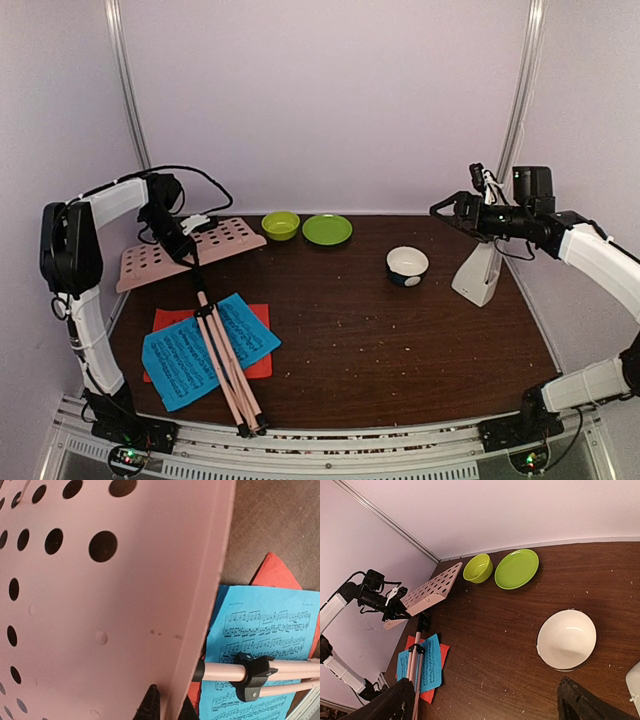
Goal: Set up the instrument practice props
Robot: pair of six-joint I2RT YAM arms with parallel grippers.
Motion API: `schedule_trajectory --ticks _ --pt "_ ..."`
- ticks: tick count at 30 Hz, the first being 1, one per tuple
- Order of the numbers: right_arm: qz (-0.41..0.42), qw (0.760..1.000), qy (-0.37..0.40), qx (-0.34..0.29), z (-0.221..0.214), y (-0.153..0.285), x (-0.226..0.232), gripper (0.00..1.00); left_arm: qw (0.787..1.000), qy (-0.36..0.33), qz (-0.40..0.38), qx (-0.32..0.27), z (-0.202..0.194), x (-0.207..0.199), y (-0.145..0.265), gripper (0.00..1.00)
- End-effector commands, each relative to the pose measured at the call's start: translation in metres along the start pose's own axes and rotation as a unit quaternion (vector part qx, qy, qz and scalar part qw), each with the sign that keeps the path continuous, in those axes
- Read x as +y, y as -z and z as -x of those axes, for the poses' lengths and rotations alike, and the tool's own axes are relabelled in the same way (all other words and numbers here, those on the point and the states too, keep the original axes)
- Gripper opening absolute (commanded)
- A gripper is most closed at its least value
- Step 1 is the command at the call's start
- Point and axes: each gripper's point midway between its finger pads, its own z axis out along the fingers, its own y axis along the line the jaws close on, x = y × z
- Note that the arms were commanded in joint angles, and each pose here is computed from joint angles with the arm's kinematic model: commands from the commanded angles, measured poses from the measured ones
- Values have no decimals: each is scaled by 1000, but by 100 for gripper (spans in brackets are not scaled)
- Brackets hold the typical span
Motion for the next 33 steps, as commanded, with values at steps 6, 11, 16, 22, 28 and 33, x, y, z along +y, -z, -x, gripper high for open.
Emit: schedule_trajectory --ticks 6,11,16,22,28,33 --pt "25 1000 13 -8 6 2 15 100 996 -33 68 -45 24 -8 67 0" --pt "34 999 7 -13 5 1 19 100 983 -75 135 -95 50 -16 113 0" --pt "34 999 -7 -35 11 3 21 100 965 -111 188 -144 73 -34 157 0" --pt "30 998 -26 -50 5 5 17 100 934 -166 239 -207 96 -69 208 0" --pt "44 997 -36 -50 -3 5 23 100 880 -234 272 -310 117 -121 266 0" --pt "79 995 -42 -50 -5 1 42 100 826 -295 281 -389 129 -169 307 0"
